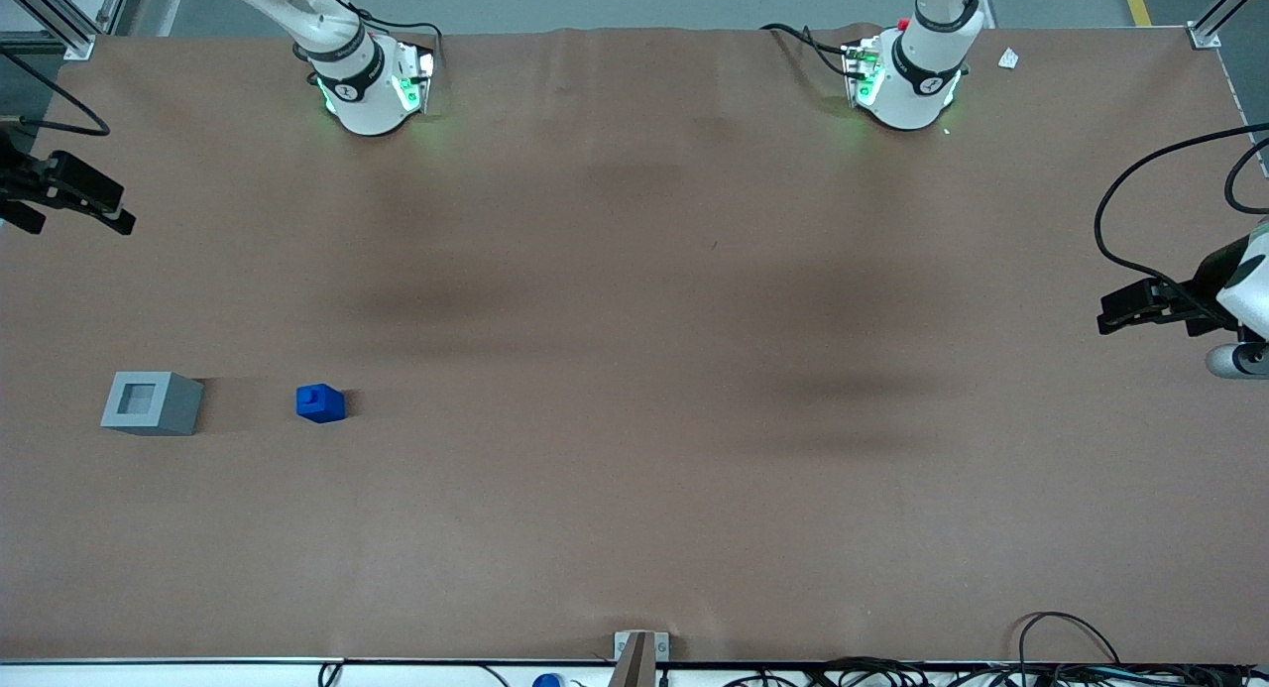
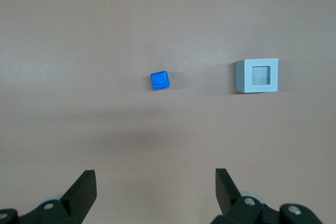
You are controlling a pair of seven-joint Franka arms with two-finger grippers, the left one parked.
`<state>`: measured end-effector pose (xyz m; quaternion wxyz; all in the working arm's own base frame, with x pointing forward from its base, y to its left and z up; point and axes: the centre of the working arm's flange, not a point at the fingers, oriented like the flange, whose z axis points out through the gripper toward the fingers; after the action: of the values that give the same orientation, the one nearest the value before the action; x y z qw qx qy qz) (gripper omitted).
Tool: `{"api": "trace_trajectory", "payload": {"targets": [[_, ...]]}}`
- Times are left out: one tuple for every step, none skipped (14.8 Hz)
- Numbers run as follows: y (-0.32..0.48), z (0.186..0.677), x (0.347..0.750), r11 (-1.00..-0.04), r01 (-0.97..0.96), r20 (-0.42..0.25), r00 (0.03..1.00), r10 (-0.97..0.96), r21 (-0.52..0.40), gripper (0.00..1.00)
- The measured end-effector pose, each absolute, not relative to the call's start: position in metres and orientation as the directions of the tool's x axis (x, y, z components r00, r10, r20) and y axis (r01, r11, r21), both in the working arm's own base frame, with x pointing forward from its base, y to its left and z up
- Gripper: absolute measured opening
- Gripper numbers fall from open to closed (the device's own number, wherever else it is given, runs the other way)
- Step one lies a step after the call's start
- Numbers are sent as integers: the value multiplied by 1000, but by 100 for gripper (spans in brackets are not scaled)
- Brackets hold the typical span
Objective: Insert blue part into gray base with right arm
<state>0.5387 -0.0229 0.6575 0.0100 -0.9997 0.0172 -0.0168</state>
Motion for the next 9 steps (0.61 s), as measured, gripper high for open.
{"api": "trace_trajectory", "payload": {"targets": [[-23, 658, 539, -999, -34, 34, 999, -35, -21, 100], [-23, 658, 539, -999, -34, 34, 999, -35, -21, 100], [-23, 658, 539, -999, -34, 35, 999, -35, -21, 100], [-23, 659, 539, -999, -33, 36, 999, -34, -20, 100], [-22, 659, 539, -999, -30, 36, 999, -30, -20, 100], [-21, 659, 539, -1000, -23, 36, 999, -24, -20, 100], [-17, 658, 538, -1000, -17, 32, 999, -17, -19, 100], [-13, 656, 538, -1000, -8, 24, 1000, -9, -19, 100], [-9, 652, 540, -1000, -2, 12, 1000, -2, -18, 100]]}}
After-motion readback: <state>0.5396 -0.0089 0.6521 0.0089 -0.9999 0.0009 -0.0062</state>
